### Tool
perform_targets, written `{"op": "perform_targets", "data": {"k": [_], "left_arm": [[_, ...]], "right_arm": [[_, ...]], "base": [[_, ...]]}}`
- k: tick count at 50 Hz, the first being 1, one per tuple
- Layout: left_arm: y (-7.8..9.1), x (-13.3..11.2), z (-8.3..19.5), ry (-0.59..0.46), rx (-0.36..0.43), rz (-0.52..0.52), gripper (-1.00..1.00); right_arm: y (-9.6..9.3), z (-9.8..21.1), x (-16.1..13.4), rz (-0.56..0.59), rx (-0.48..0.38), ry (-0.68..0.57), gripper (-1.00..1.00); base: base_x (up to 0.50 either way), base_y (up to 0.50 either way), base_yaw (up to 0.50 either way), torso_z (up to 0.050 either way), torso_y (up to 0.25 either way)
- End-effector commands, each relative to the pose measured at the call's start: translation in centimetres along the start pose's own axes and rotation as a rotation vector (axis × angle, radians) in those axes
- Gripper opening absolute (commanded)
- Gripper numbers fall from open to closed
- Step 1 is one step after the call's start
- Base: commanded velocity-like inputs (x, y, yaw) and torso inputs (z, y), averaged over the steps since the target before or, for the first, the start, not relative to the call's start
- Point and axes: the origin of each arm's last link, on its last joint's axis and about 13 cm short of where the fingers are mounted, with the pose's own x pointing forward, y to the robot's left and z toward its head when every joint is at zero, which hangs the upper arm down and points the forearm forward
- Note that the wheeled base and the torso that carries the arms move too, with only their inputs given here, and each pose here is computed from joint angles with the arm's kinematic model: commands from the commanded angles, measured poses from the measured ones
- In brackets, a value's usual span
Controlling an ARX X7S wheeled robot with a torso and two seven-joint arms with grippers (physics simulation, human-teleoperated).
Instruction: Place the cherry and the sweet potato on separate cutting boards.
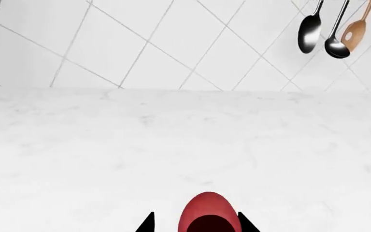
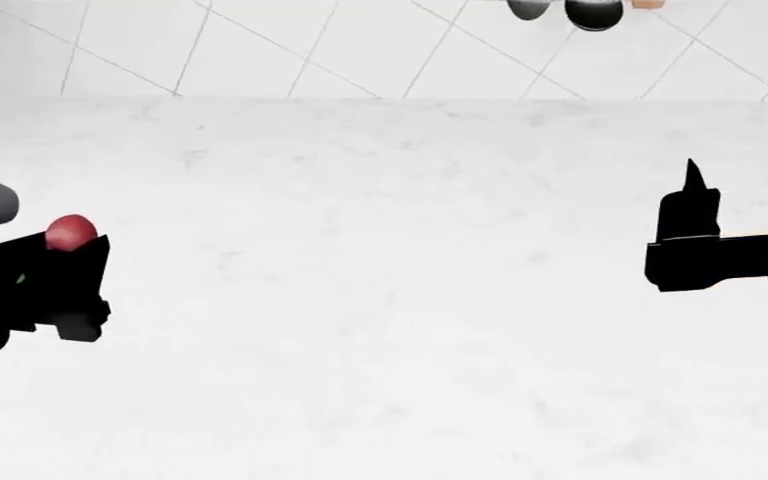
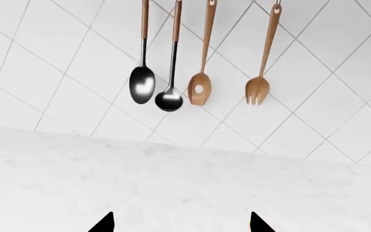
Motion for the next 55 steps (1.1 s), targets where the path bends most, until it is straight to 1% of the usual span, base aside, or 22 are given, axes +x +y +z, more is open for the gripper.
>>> {"op": "perform_targets", "data": {"k": [1,9,15,18,20,24,32,36,40,46,55], "left_arm": [[0.09,0.19,-0.20,0.005,-0.007,0.009,-1.00],[0.02,0.14,-0.18,0.003,-0.007,0.009,-1.00],[-0.02,0.12,-0.22,0.004,-0.009,0.009,-1.00],[0.07,0.07,-0.15,0.002,-0.009,0.010,-1.00],[0.08,0.01,-0.15,0.001,-0.010,0.010,-1.00],[-0.12,0.16,-0.26,0.002,-0.010,0.009,-1.00],[-0.01,0.01,0.13,-0.003,-0.007,0.012,-1.00],[0.04,0.05,-0.12,0.000,-0.007,0.014,-1.00],[0.18,0.03,0.03,-0.001,-0.009,0.016,-1.00],[-0.17,0.28,0.24,-0.005,-0.004,0.014,-1.00],[0.23,0.15,0.17,-0.003,-0.004,0.020,-1.00]], "right_arm": [[0.01,0.02,0.01,0.002,0.005,-0.002,1.00],[0.02,0.15,0.00,0.006,0.010,-0.010,1.00],[0.11,0.17,-0.01,0.015,0.043,-0.011,1.00],[0.13,0.11,-0.01,0.021,0.039,-0.006,1.00],[0.20,0.09,-0.02,0.025,0.053,-0.004,1.00],[0.18,0.12,-0.02,0.021,0.050,-0.005,1.00],[0.16,0.03,-0.03,0.023,0.045,0.003,1.00],[0.19,-0.09,-0.03,0.023,0.044,0.011,1.00],[0.17,-0.11,-0.02,0.018,0.045,0.011,1.00],[0.16,-0.17,-0.01,0.017,0.041,0.017,1.00],[0.22,-0.23,-0.04,0.026,0.037,0.020,1.00]], "base": [[0.00,0.50,0.00,0.000,0.000],[0.00,0.50,0.00,0.000,0.000],[-0.06,0.50,0.00,0.000,0.000],[-0.20,0.50,0.00,0.000,0.000],[-0.30,0.50,0.00,0.000,0.000],[-0.31,0.50,0.00,0.000,0.000],[-0.30,0.50,0.00,0.000,0.000],[-0.20,0.50,0.00,0.000,0.000],[-0.12,0.50,0.00,0.000,0.000],[-0.07,0.50,0.00,0.000,0.000],[-0.01,0.50,0.00,0.000,0.000]]}}
